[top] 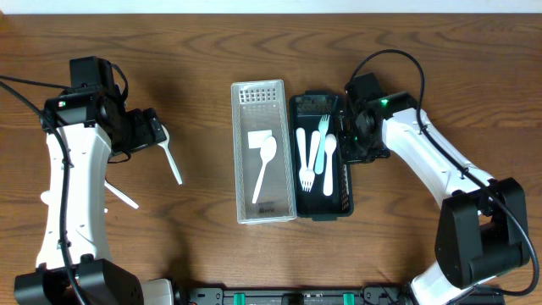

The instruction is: Pack container

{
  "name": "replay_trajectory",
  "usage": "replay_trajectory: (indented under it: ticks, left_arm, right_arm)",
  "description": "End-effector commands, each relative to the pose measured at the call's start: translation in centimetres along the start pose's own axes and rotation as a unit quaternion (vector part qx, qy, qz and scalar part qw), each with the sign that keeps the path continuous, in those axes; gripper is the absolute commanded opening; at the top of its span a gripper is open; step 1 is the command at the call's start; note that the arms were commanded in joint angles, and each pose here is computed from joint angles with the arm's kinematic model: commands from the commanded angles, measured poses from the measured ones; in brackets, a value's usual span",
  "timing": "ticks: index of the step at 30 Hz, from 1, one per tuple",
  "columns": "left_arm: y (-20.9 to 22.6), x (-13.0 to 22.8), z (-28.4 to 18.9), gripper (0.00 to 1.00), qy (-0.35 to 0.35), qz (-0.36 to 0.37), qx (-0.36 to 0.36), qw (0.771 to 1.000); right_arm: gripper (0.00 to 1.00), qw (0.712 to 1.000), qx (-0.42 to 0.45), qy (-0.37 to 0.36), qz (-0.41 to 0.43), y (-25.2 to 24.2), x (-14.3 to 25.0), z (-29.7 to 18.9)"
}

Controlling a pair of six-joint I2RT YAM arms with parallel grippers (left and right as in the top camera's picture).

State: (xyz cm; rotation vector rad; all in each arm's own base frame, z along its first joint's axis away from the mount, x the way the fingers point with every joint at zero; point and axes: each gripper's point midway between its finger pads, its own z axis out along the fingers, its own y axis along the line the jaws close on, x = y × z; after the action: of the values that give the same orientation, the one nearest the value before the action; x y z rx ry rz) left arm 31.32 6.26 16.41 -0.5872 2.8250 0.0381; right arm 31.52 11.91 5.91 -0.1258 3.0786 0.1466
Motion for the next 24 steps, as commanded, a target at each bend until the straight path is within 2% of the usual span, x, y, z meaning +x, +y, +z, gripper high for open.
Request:
replay_trajectory:
  ticks: [1, 4, 9, 13, 14, 15, 16, 18, 19, 24]
  left_arm:
    - [0.3, 0.0, -0.1, 0.98, -0.001, 0.002, -0.004, 1.000]
    - [0.3, 0.0, -0.1, 0.98, -0.001, 0.002, -0.004, 1.000]
    - [0.3, 0.0, -0.1, 0.98, -0.001, 0.002, -0.005, 1.000]
    - [0.3, 0.0, -0.3, 0.98, -0.003, 0.002, -0.004, 1.000]
    - [0.3, 0.0, -0.5, 0.98, -0.007, 0.001, -0.003, 1.000]
    - [0.2, -0.1, -0.8, 0.98, -0.014, -0.002, -0.001, 1.000]
    - [0.2, -0.3, -1.2, 0.98, -0.021, -0.004, 0.001, 1.000]
    - [0.1, -0.8, -2.2, 0.98, -0.046, -0.005, 0.007, 0.999]
    - [0.1, -1.0, -2.7, 0.98, -0.058, -0.008, 0.010, 0.998]
    - [-0.7, -2.8, -2.9, 0.98, -0.092, -0.028, 0.033, 0.995]
  right_arm:
    - [0.02, 1.000, -0.005, 0.006, -0.012, 0.5, 0.2, 0.4]
    - [0.04, 1.000, 0.004, 0.002, -0.011, 0.2, 0.0, 0.4]
    - [0.06, 0.994, 0.090, -0.031, 0.047, -3.5, -1.2, -0.1]
    - [0.10, 0.989, 0.122, -0.057, 0.067, -5.7, -2.5, -1.3]
    - [0.15, 0.987, 0.129, -0.065, 0.071, -6.1, -2.8, -1.7]
    - [0.31, 0.985, 0.137, -0.074, 0.076, -6.6, -3.2, -2.2]
    - [0.59, 0.982, 0.146, -0.085, 0.081, -7.2, -3.8, -2.8]
    - [0.94, 0.980, 0.152, -0.099, 0.087, -7.9, -4.6, -3.6]
    - [0.99, 0.979, 0.150, -0.105, 0.086, -8.0, -5.0, -3.9]
    - [0.99, 0.980, 0.139, -0.111, 0.089, -8.5, -5.6, -4.3]
